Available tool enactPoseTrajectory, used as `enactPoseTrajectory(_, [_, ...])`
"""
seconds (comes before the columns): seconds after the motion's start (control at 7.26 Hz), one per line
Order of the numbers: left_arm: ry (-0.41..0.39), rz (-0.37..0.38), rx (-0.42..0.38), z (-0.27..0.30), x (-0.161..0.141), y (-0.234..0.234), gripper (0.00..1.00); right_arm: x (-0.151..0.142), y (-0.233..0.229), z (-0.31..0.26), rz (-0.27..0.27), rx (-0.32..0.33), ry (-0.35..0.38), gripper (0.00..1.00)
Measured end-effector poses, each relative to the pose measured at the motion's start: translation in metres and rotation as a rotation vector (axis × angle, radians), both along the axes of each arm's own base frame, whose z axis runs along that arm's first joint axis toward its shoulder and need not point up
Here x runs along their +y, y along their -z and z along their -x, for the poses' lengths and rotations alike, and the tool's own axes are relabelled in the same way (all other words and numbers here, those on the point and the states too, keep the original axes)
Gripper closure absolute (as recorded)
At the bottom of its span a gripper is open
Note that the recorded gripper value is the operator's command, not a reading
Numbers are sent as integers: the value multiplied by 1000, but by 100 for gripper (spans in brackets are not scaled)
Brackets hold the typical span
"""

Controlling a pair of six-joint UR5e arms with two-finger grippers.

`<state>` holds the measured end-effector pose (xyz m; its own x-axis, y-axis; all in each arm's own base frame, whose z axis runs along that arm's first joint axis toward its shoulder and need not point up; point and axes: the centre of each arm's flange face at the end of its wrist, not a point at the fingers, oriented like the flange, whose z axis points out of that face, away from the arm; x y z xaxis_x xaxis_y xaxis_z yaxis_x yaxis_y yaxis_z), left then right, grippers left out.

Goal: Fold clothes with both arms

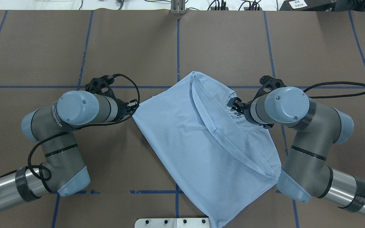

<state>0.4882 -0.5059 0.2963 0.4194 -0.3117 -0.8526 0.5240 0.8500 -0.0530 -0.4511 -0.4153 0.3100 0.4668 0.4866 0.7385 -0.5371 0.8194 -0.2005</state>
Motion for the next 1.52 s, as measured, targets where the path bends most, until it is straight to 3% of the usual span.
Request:
enactPoseTrajectory(0.28, [73,-64,49,-1,-85,15,100,-1,20,5,-16,-30,-1,0])
enactPoseTrajectory(0.55, [107,-102,82,-17,-138,0,100,-1,31,5,-17,-52,-10,0])
enactPoseTrajectory(0.69, [114,-113,80,-18,-152,-11,66,-1,39,6,-22,-65,-12,0])
enactPoseTrajectory(0.96, [115,-124,74,-18,-160,-18,65,4,52,12,-34,-83,-5,2])
enactPoseTrajectory(1.1, [114,-127,80,-18,-158,-17,64,12,54,21,-38,-85,14,18])
enactPoseTrajectory(1.24, [113,-133,90,-16,-155,-14,64,25,56,33,-57,-78,53,19])
enactPoseTrajectory(1.38, [112,-138,98,-14,-150,-13,64,44,57,48,-128,-48,119,22])
enactPoseTrajectory(1.52, [110,-139,102,-13,-146,-15,64,65,60,66,-241,-2,197,23])
